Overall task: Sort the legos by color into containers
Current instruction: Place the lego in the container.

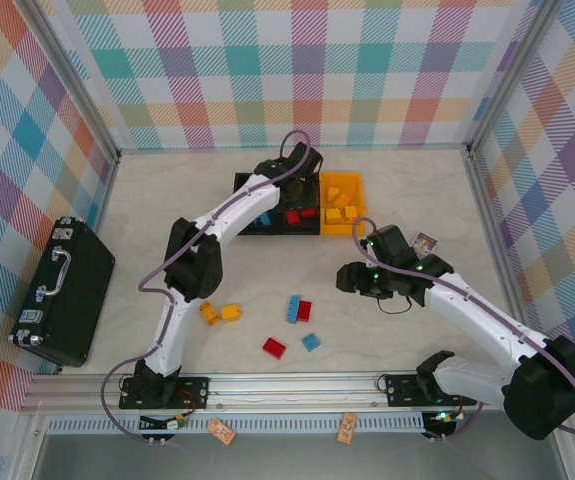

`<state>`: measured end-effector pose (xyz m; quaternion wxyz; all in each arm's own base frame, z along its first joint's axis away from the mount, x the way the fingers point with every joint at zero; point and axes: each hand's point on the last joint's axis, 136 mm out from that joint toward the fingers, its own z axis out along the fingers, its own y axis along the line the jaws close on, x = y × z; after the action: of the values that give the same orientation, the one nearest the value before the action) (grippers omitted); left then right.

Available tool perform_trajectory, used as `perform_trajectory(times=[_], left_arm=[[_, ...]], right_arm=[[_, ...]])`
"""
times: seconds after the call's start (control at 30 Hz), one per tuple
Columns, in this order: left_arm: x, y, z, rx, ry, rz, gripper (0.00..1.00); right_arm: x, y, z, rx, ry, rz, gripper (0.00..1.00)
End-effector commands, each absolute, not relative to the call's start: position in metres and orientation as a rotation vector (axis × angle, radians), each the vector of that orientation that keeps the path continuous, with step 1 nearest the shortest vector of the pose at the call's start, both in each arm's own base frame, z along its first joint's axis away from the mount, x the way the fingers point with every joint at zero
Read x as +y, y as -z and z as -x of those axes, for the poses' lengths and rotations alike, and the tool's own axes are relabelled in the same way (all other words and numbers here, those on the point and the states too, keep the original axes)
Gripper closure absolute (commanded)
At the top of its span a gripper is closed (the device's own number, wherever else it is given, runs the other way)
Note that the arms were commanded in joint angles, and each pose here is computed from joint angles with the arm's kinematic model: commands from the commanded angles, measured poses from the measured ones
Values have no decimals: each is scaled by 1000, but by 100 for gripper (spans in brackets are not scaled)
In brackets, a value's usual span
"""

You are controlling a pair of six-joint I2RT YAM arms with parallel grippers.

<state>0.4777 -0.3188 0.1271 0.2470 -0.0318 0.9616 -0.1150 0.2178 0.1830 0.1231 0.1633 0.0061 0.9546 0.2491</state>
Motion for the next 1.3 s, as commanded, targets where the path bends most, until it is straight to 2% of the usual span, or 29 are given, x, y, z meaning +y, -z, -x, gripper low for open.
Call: perform_trajectory(times=[0.0, 0.23, 0.33, 0.6, 0.83, 1.27], left_arm=[[-308, -119, -495, 2638, 281, 127, 62], [-306, -112, -520, 2617, 267, 153, 58], [-307, -110, -522, 2616, 280, 150, 48], [-311, -135, -515, 2594, 312, 98, 42], [-318, -164, -478, 2587, 379, 11, 43], [-289, -159, -387, 2636, 502, -5, 43]], right_arm=[[177, -122, -215, 2721, -689, -8, 42], [176, -123, -215, 2721, -685, -23, 42], [175, -123, -215, 2721, -683, -32, 42], [179, -123, -217, 2721, -697, -32, 42], [183, -124, -223, 2714, -705, -21, 41], [187, -123, -226, 2724, -720, -20, 40]])
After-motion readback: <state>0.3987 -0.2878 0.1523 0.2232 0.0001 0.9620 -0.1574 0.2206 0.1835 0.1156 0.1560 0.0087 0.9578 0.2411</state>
